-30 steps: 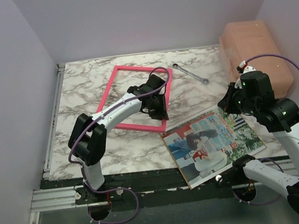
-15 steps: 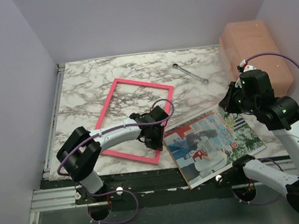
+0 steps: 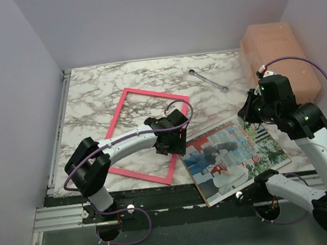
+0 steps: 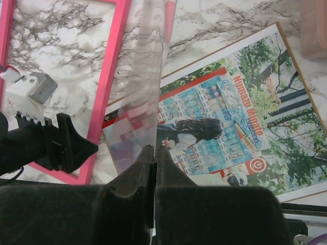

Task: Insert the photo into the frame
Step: Move the photo frame to the center of the board, then turn over the photo frame at the center of the board.

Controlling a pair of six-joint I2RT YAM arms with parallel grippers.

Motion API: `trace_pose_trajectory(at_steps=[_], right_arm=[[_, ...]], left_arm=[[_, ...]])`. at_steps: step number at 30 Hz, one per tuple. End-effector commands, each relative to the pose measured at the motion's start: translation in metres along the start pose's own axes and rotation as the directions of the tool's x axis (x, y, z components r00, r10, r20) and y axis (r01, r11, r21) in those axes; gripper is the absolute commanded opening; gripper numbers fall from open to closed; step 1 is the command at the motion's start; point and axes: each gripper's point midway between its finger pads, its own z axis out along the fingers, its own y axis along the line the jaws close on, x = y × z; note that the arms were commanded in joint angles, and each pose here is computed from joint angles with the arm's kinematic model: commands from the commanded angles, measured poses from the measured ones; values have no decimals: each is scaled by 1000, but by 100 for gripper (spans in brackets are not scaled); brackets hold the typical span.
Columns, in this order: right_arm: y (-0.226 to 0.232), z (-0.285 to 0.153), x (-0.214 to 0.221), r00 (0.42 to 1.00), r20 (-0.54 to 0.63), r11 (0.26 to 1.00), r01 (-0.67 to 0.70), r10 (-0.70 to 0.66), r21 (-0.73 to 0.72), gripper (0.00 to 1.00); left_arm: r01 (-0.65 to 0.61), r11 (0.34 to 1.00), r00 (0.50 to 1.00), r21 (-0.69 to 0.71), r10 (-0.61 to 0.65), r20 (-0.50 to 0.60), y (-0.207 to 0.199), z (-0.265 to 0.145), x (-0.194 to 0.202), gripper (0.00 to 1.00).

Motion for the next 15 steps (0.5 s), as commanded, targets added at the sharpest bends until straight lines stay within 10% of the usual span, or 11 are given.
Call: trace_pose_trajectory(at_steps=[1, 15], right_arm=[[-1, 5, -2, 1000, 15, 1000, 19, -19, 5, 0], [-7, 7, 11, 1000, -20, 1000, 8, -8, 23, 0]], left_arm=[[-4, 997, 999, -81, 8, 44, 2, 8, -28, 67], [-31, 979, 999, -201, 33, 7, 15, 44, -40, 44]])
